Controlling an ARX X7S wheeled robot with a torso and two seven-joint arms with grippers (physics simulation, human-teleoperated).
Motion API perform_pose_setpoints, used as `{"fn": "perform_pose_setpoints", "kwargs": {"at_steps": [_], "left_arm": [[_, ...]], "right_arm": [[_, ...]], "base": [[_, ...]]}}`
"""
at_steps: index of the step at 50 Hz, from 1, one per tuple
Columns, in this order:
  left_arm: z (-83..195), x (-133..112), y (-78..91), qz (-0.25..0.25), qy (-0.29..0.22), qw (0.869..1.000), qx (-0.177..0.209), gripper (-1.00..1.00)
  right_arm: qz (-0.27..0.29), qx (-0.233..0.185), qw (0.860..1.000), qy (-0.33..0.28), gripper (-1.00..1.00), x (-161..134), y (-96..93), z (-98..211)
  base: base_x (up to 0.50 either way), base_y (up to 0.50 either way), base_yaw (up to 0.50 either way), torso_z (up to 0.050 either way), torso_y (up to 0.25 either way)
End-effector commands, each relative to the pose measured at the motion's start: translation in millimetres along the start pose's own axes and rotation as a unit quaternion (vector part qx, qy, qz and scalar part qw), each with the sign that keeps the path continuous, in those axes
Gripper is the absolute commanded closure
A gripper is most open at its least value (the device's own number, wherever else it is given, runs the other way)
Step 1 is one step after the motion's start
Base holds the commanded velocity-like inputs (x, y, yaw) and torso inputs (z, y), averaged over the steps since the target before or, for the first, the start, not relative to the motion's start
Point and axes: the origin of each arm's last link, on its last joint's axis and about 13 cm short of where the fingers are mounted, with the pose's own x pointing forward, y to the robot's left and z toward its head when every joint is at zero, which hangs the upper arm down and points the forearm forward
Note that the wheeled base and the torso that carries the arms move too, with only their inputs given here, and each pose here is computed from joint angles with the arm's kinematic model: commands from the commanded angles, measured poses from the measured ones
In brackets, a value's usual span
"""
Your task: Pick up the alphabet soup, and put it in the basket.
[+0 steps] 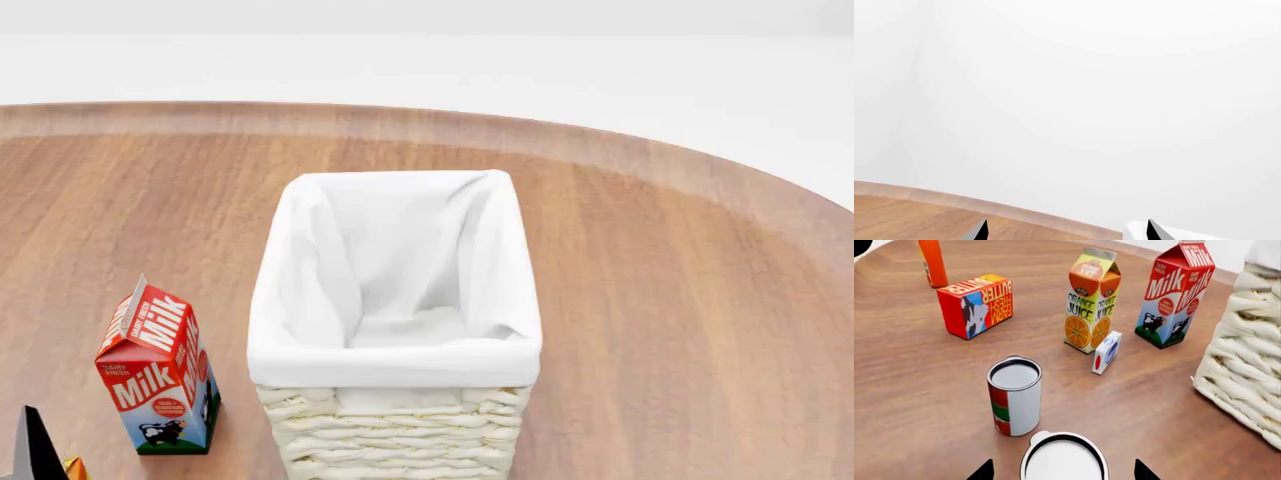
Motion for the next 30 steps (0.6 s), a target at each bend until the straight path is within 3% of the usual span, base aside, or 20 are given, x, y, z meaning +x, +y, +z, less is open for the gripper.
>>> {"fn": "perform_pose_setpoints", "kwargs": {"at_steps": [1,30], "left_arm": [[-0.3,0.2,0.4,0.0,-0.001,1.0,0.0,-1.0],[-0.8,-0.5,-0.8,-0.003,0.002,1.0,0.002,-1.0]], "right_arm": [[-0.002,0.001,1.0,0.004,-1.0,3.4,-3.4,-2.4],[0.002,0.014,0.999,0.036,-1.0,20.3,-10.9,-15.1]], "base": [[0.0,0.0,0.0,0.0,0.0],[0.0,0.0,0.0,0.0,0.0]]}}
